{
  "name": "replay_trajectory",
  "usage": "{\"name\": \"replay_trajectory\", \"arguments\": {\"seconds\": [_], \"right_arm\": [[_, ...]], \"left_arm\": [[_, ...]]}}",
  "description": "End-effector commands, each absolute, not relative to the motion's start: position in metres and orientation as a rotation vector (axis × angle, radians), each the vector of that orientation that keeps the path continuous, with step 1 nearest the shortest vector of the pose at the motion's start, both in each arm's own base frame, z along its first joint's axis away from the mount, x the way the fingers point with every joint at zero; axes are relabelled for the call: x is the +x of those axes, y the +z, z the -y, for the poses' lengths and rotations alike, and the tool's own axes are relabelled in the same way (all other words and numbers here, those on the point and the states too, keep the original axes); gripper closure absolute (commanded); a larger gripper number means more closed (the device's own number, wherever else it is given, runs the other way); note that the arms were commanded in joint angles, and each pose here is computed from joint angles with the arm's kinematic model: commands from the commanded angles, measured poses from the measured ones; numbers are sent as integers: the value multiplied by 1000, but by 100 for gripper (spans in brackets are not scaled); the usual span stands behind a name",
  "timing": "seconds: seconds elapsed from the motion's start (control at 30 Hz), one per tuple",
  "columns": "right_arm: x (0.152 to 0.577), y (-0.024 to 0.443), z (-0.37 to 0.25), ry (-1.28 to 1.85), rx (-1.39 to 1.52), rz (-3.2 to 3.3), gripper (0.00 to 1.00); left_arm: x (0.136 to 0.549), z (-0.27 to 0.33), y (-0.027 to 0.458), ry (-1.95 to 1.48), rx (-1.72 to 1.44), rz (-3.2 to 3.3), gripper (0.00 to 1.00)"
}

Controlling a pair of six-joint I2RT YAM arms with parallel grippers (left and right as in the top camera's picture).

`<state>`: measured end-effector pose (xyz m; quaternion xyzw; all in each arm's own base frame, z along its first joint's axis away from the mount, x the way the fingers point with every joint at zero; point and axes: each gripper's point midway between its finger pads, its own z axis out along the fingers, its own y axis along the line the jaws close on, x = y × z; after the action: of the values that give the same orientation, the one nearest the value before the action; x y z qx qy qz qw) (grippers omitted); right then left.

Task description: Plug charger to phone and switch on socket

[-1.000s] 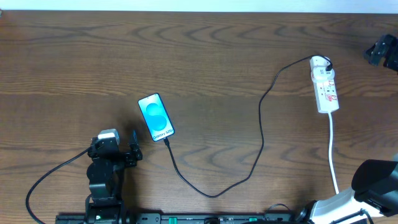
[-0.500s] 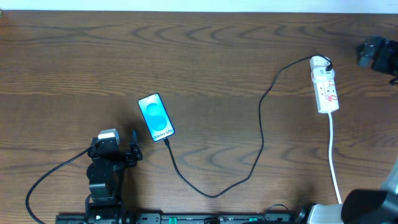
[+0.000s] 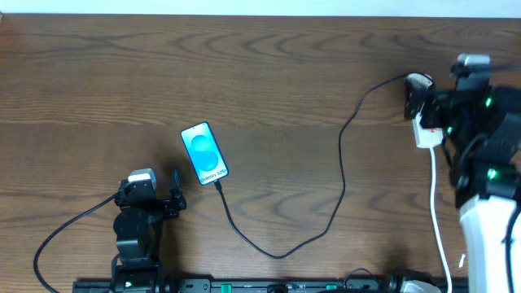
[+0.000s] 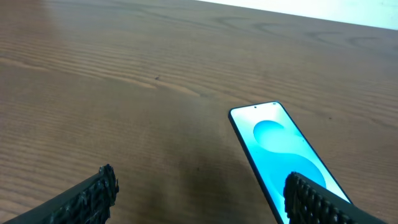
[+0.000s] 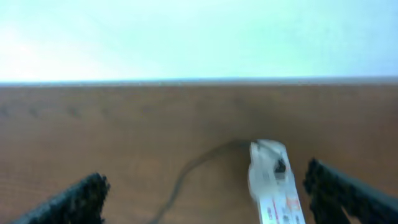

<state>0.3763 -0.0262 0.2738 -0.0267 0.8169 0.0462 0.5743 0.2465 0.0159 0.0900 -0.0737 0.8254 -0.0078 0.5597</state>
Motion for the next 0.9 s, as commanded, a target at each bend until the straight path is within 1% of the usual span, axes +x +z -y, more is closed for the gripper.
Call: {"name": "replay_trajectory", "arguments": {"seconds": [0.0,0.23,0.63,0.73,0.87], "right_arm": [[354,266,14,108,-94,-1858,1],[309,237,2,82,-129,-1708,1],[269,204,4,1,-111,-1486,1],[264,190,15,-10,8,-1522,1],[259,189,23,-43,91,-1522,1]], "left_arm": [[240,-19,73,11,-174,-2003,13],[240,-19,73,11,-174,-2003,13],[240,-19,73,11,-174,-2003,13],[240,-19,73,11,-174,-2003,12],[240,-19,73,11,-174,-2003,13]]}}
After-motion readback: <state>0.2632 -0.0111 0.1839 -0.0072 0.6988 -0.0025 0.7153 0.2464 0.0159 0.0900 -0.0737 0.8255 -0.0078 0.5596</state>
